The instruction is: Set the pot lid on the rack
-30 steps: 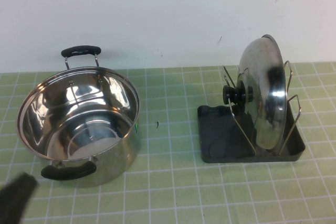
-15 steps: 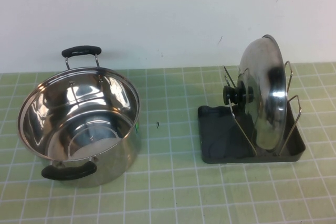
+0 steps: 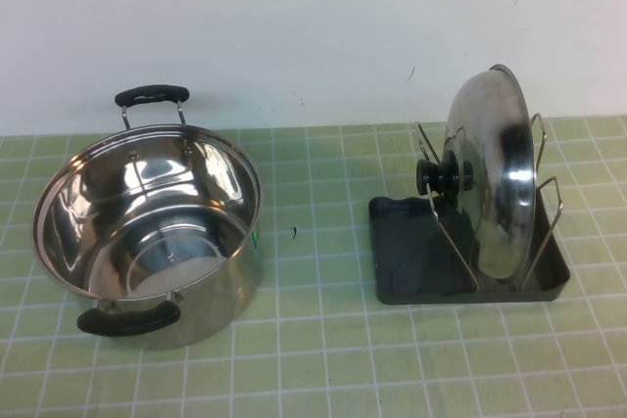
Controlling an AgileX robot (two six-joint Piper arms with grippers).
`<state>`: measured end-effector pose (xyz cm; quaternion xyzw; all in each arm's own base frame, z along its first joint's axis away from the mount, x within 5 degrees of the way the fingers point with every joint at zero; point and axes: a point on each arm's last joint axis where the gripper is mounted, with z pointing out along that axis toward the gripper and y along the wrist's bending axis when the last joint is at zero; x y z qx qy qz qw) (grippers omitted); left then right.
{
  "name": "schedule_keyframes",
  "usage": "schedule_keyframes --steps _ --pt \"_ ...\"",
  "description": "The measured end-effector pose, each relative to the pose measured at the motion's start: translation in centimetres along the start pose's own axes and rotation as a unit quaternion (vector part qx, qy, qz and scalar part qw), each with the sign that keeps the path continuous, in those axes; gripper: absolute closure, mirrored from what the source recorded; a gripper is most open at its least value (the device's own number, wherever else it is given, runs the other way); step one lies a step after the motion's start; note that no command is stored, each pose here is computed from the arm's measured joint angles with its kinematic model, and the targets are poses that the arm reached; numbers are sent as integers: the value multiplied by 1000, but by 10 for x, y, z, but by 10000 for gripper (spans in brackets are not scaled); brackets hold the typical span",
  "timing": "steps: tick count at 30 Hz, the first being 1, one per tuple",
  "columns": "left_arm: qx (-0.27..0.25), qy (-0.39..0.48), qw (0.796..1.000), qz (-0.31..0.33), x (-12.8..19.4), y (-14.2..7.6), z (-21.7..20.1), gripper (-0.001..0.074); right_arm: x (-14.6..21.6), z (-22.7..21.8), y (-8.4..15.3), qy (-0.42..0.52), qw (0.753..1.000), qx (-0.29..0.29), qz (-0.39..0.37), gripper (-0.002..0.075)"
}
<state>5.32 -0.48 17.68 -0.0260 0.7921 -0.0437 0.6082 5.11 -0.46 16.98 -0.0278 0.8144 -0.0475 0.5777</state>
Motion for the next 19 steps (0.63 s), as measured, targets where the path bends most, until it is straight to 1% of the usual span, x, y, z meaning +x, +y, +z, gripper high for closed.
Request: schedule_keyframes --steps 5,11,19 --pt "1 1 1000 5 0 0 0 736 0 0 0 0 1000 0 0 727" --pt "19 5 1000 17 1 -1 0 736 0 0 0 0 1000 0 0 727" --pt "15 2 1000 28 0 1 0 736 0 0 0 0 1000 0 0 727"
